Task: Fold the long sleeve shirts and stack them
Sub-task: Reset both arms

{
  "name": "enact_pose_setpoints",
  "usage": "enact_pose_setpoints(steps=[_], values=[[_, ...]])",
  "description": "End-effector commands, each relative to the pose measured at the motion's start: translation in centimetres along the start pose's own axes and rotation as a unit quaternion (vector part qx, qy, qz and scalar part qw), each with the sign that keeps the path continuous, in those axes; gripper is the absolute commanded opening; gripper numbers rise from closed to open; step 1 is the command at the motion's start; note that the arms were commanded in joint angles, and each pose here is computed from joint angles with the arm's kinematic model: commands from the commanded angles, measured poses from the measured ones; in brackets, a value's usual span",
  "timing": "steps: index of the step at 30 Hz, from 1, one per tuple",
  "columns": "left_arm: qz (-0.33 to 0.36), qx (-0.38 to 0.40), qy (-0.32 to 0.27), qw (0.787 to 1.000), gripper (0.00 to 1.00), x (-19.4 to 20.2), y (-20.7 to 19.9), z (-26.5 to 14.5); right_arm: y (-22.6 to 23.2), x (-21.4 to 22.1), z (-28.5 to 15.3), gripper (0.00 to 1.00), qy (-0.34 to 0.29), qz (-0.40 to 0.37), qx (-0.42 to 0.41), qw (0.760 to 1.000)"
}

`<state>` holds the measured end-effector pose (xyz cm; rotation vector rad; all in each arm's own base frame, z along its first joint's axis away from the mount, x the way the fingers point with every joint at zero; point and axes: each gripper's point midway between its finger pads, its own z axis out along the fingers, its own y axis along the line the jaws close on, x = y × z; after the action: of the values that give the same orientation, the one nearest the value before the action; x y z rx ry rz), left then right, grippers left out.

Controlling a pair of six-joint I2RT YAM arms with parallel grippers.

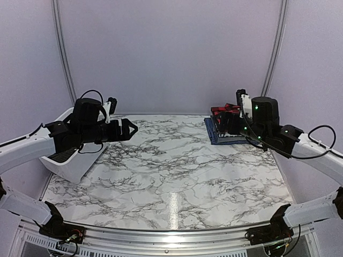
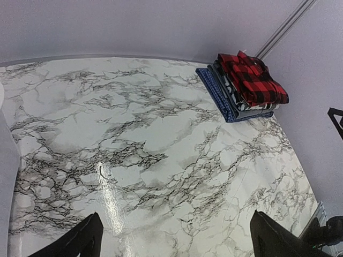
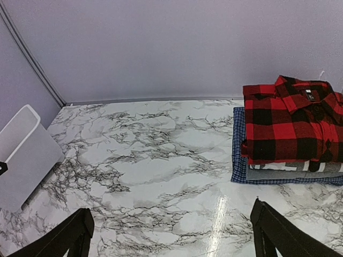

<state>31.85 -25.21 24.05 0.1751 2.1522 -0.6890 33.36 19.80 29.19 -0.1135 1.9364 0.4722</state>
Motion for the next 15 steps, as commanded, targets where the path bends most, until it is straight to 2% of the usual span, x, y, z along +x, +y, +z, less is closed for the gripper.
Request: enact_pose_setpoints(steps=[1, 15], values=[[0.015, 0.005, -0.033, 0.999, 0.99, -1.51, -0.41, -1.13, -0.47, 0.13, 0.22, 0.99, 0.013, -0.007, 0.022, 1.000], [0.020, 0.001, -0.043, 0.999, 0.99, -2.01, -0.37, -1.66, -0.17, -0.13, 0.40, 0.99, 0.009, -0.007, 0.015, 1.000]])
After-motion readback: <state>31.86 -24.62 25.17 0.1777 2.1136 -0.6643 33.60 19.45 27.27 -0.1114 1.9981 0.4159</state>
